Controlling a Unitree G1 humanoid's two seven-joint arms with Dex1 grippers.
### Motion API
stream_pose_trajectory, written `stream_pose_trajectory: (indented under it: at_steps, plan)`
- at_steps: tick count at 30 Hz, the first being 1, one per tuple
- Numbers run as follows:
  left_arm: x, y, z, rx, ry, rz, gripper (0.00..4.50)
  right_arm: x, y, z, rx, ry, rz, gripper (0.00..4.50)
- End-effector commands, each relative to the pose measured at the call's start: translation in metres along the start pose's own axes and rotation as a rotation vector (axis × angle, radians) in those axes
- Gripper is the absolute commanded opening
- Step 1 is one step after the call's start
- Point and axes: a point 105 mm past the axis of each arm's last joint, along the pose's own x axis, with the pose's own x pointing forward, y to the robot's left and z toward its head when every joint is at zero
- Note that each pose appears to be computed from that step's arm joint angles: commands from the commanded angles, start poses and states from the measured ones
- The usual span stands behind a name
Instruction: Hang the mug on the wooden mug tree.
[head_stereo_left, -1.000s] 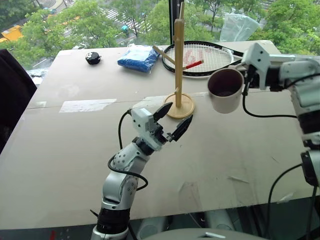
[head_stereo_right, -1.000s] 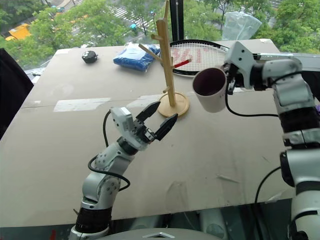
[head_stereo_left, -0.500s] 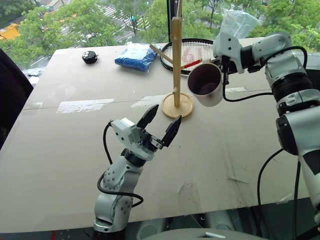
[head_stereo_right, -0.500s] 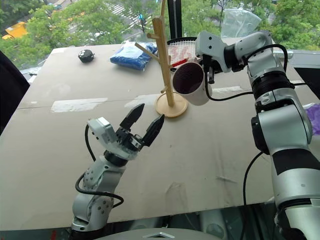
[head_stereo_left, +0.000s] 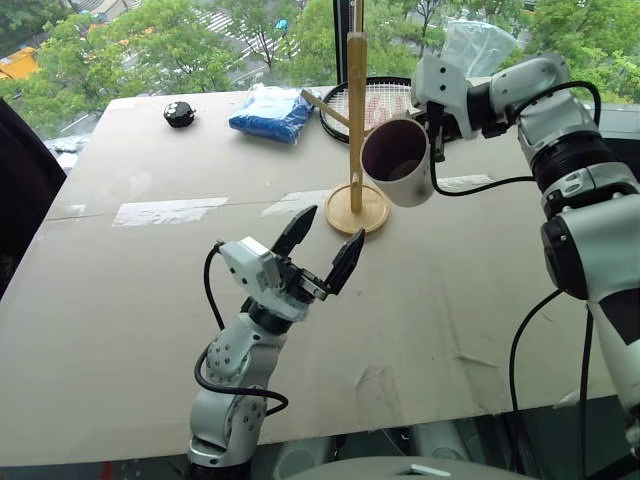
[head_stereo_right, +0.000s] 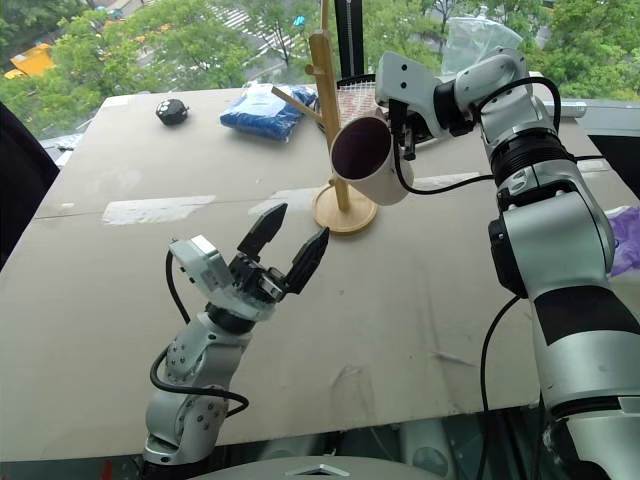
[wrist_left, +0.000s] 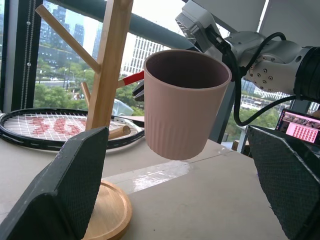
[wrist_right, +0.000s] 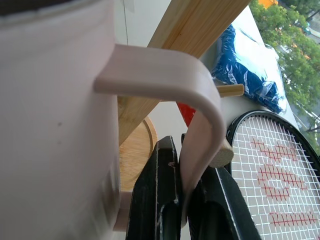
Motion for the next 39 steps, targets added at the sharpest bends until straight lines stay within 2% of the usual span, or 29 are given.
stream_pose_trajectory:
  at_steps: [1, 8, 21, 27, 39]
  plan:
    - [-0.001, -0.004, 0.01, 0.031, -0.037, -0.008, 4.5, -0.023, -0.01, 0.008, -0.006, -0.01, -0.017, 0.05]
    - [0.001, -0.005, 0.007, 0.022, -0.032, -0.022, 4.5, -0.03, -0.014, -0.01, 0.031, 0.056, -0.085, 0.05]
    - [-0.006, -0.005, 0.007, 0.046, -0.022, 0.009, 4.5, 0.002, -0.019, 0.012, 0.038, -0.017, -0.125, 0.05]
    - [-0.009, -0.008, 0.008, 0.051, -0.021, 0.025, 4.5, 0.001, -0.024, 0.019, 0.035, -0.022, -0.149, 0.05]
    - [-0.006, -0.009, 0.006, 0.044, -0.018, 0.017, 4.5, -0.016, -0.022, -0.009, 0.091, 0.071, -0.153, 0.05]
